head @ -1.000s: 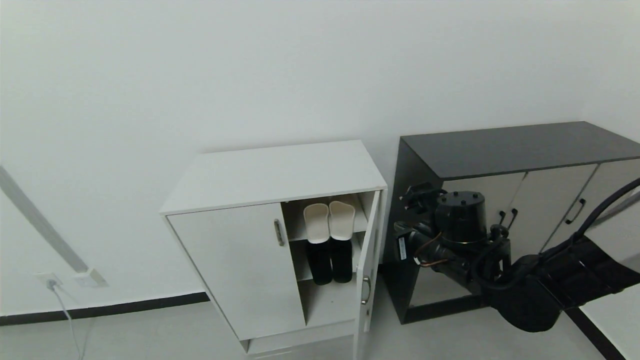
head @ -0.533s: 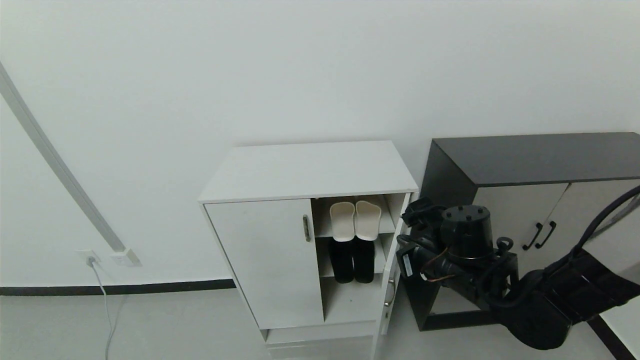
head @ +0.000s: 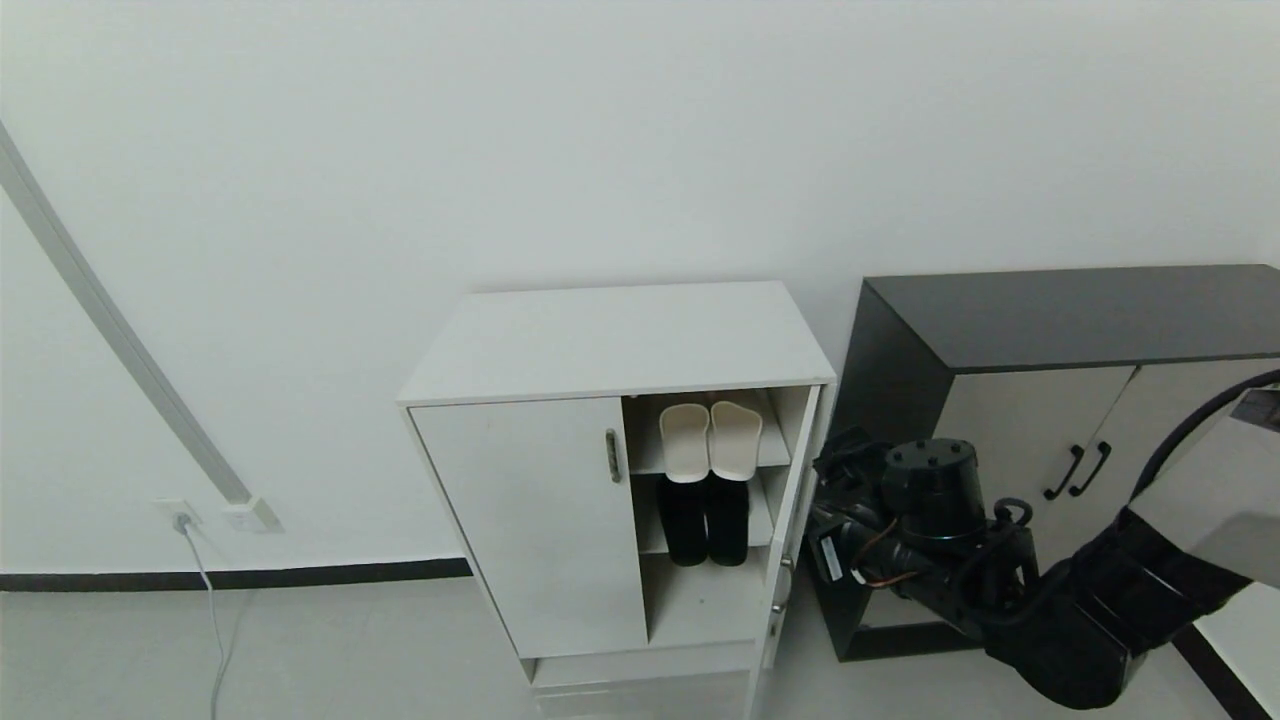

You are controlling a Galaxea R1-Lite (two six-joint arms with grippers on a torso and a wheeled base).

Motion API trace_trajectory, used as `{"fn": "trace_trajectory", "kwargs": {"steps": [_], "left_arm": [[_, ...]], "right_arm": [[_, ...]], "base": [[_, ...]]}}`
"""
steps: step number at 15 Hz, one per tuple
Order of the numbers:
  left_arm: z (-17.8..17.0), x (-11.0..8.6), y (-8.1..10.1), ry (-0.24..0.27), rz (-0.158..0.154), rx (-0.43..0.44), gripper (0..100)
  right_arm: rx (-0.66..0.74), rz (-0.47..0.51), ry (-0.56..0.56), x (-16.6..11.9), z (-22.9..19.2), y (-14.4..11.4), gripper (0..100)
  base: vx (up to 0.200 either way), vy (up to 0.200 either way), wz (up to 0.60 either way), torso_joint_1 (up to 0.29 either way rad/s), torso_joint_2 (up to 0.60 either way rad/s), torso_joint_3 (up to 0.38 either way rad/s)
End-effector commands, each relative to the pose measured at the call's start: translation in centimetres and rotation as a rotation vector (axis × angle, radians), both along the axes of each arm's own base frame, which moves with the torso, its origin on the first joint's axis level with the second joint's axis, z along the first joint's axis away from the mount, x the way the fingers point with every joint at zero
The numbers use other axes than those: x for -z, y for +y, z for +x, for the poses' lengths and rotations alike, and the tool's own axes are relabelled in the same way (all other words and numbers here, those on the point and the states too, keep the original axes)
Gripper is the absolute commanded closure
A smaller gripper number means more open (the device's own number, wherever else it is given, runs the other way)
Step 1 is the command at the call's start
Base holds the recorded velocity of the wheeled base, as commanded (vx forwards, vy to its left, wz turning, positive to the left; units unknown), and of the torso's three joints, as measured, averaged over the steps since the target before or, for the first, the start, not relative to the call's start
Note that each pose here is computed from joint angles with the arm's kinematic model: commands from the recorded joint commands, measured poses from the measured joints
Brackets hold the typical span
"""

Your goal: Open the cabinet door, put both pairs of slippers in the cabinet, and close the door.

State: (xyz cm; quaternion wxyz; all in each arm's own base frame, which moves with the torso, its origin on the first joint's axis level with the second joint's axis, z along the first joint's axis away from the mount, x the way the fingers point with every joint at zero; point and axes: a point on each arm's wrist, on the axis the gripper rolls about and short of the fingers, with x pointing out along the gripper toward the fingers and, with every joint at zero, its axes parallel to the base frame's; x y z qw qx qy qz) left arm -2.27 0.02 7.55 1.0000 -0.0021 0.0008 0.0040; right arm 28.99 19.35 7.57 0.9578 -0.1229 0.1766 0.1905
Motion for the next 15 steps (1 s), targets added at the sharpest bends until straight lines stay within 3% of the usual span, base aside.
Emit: {"fn": "trace_trajectory", "kwargs": {"steps": [1,4,7,10,15], "left_arm": [[0.0,0.0,0.0,0.0,0.0,0.0,100],[0.0,0.0,0.0,0.0,0.0,0.0,100],[0.0,0.0,0.0,0.0,0.0,0.0,100],[0.0,0.0,0.0,0.0,0.0,0.0,100],[0.0,0.0,0.0,0.0,0.0,0.0,100]], "right_arm": [[-0.013,-0.008,0.013,1.2,0.8,1.0,100],[-0.02,0.067,-0.046,1.6,2.4,3.3,100],[-0.051,0.174,-0.097,0.3,2.3,3.7,100],[-0.215,0.228,-0.054,-0.1,-0.6,2.1,100],[-0.375,0.218,0.019,1.4,-5.1,-0.1,100]], "base": [[0.0,0.0,0.0,0.0,0.0,0.0],[0.0,0.0,0.0,0.0,0.0,0.0],[0.0,0.0,0.0,0.0,0.0,0.0],[0.0,0.0,0.0,0.0,0.0,0.0],[0.0,0.0,0.0,0.0,0.0,0.0]]}}
